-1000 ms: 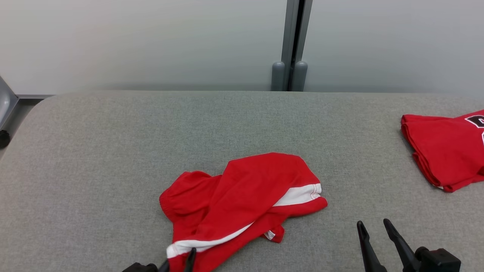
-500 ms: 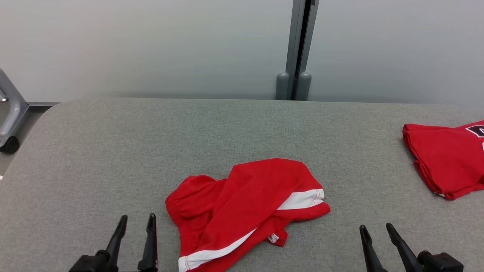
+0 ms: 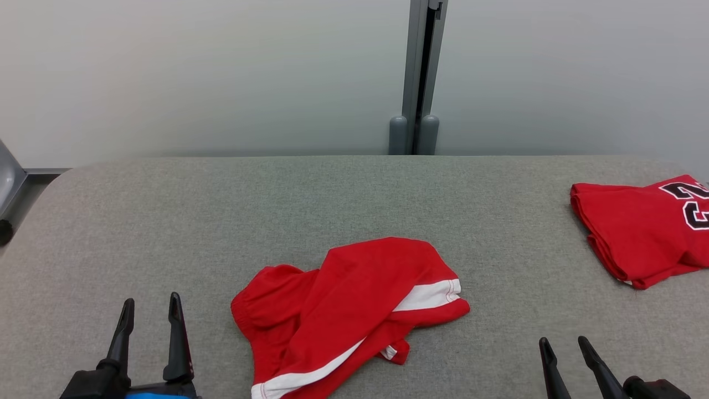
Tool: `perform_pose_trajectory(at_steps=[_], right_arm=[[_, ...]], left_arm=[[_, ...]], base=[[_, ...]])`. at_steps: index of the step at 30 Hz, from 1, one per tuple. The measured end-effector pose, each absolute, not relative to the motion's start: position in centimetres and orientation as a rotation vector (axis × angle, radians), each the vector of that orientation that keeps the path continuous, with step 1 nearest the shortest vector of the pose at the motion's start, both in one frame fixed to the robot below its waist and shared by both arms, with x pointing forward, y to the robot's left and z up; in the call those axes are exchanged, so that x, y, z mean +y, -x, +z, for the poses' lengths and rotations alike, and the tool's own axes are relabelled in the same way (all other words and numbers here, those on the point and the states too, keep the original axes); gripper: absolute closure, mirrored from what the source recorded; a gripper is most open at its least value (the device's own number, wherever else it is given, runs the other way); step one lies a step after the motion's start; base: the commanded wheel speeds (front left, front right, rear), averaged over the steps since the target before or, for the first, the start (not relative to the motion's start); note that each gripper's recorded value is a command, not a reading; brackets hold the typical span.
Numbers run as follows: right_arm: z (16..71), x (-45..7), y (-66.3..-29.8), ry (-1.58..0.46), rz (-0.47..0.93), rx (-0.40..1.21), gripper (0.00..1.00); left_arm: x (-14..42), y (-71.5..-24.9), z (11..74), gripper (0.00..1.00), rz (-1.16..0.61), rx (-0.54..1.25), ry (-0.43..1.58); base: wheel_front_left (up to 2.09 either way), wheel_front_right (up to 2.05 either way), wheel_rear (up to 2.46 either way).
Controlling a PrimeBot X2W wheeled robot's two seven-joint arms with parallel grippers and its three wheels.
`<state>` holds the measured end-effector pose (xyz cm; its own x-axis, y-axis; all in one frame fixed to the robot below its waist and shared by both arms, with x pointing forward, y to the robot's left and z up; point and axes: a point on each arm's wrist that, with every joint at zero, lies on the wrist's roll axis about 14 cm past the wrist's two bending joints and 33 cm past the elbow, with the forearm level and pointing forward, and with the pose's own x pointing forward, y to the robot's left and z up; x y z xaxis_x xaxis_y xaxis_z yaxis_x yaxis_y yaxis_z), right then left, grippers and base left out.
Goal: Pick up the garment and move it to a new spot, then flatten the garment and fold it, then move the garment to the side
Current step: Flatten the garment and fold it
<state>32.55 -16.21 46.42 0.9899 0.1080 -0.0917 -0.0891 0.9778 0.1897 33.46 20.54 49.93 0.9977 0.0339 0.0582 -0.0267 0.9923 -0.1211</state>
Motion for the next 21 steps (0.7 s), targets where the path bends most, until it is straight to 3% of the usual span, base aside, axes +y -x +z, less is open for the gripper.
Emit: perform_pose_trajectory(at_steps=[13, 21], right_arm=[[45.3, -16.4, -32.1, -0.176, 0.093, 0.139, 0.00], [46.7, -13.9, -36.0, -0.098, 0.212, 0.122, 0.00]], left_arm=[[20.8, -32.7, 49.0, 0.00, 0.033, -0.037, 0.104], [21.0, -32.4, 48.7, 0.00, 0.043, -0.030, 0.104]], base=[[0.00, 0.00, 0.00], [0.00, 0.00, 0.00]])
